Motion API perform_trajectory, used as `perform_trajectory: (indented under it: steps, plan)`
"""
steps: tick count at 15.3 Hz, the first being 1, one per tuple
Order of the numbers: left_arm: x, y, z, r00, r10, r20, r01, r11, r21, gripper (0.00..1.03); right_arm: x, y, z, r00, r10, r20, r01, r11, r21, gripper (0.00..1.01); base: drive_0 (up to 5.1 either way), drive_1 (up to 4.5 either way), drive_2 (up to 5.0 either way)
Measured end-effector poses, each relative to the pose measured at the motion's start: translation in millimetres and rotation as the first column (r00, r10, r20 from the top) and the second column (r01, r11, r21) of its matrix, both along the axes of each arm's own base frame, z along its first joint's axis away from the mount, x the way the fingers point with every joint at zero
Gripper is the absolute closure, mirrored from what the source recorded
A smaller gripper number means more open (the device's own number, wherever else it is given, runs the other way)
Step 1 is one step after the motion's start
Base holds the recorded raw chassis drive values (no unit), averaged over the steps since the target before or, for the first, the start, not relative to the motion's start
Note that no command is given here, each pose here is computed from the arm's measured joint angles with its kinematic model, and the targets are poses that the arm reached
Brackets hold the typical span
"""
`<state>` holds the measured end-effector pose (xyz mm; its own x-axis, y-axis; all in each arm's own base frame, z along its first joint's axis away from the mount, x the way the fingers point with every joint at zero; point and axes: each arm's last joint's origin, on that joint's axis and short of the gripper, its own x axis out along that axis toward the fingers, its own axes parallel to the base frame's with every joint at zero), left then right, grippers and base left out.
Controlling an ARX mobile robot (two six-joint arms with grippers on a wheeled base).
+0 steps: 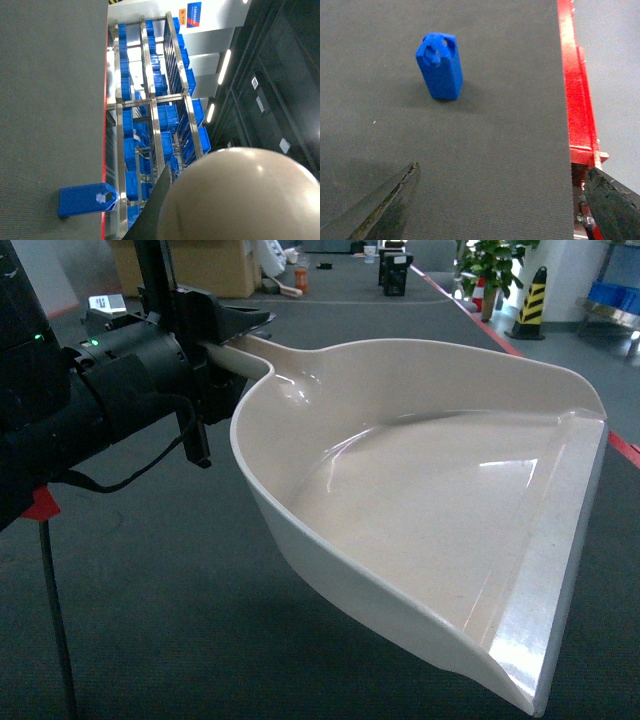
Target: Place part in tray to right shelf
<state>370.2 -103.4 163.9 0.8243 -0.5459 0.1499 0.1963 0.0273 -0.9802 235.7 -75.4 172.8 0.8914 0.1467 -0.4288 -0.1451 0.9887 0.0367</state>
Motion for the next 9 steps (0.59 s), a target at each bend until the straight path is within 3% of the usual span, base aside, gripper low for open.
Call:
perform_trajectory:
  steps: [1, 3, 5, 6, 7, 8, 9]
  plan:
    - [0.0, 0.0, 0.0, 1.000, 0.000, 0.000, 0.000, 1.0000, 0.000, 0.91, 13.1, 0.9, -6.4, 0.998, 0.059, -0.032, -0.058, 0.9983, 0.006, 0.03, 0.0, 0.00, 0.0]
    - [0.0, 0.0, 0.0, 1.000, 0.000, 0.000, 0.000, 1.0000, 0.000, 0.91, 39.8, 5.4, -14.2, 0.987, 0.151, -0.061, -0.152, 0.9883, -0.007, 0.03, 0.0, 0.00, 0.0]
    - [0.0, 0.0, 0.0, 1.000, 0.000, 0.000, 0.000, 1.0000, 0.000, 0.91, 66.5, 9.9, -17.0, 0.979, 0.193, -0.059, -0.196, 0.9801, -0.035, 0.03, 0.0, 0.00, 0.0]
    - [0.0, 0.0, 0.0, 1.000, 0.000, 0.000, 0.000, 1.0000, 0.000, 0.91, 97.5, 20.0, -26.1, 0.965, 0.248, -0.089, -0.251, 0.9674, -0.031, 0.03, 0.0, 0.00, 0.0]
    - [0.0, 0.0, 0.0, 1.000, 0.000, 0.000, 0.000, 1.0000, 0.000, 0.91, 135.1, 38.4, -39.3, 0.943, 0.307, -0.124, -0.314, 0.9488, -0.036, 0.03, 0.0, 0.00, 0.0]
    - [0.0, 0.0, 0.0, 1.000, 0.000, 0.000, 0.000, 1.0000, 0.000, 0.91, 167.8, 49.5, -54.8, 0.938, 0.312, -0.153, -0.322, 0.9453, -0.050, 0.03, 0.0, 0.00, 0.0]
    - [0.0, 0.0, 0.0, 1.000, 0.000, 0.000, 0.000, 1.0000, 0.000, 0.91, 181.0, 55.7, -57.0, 0.936, 0.317, -0.156, -0.328, 0.9430, -0.054, 0.03, 0.0, 0.00, 0.0]
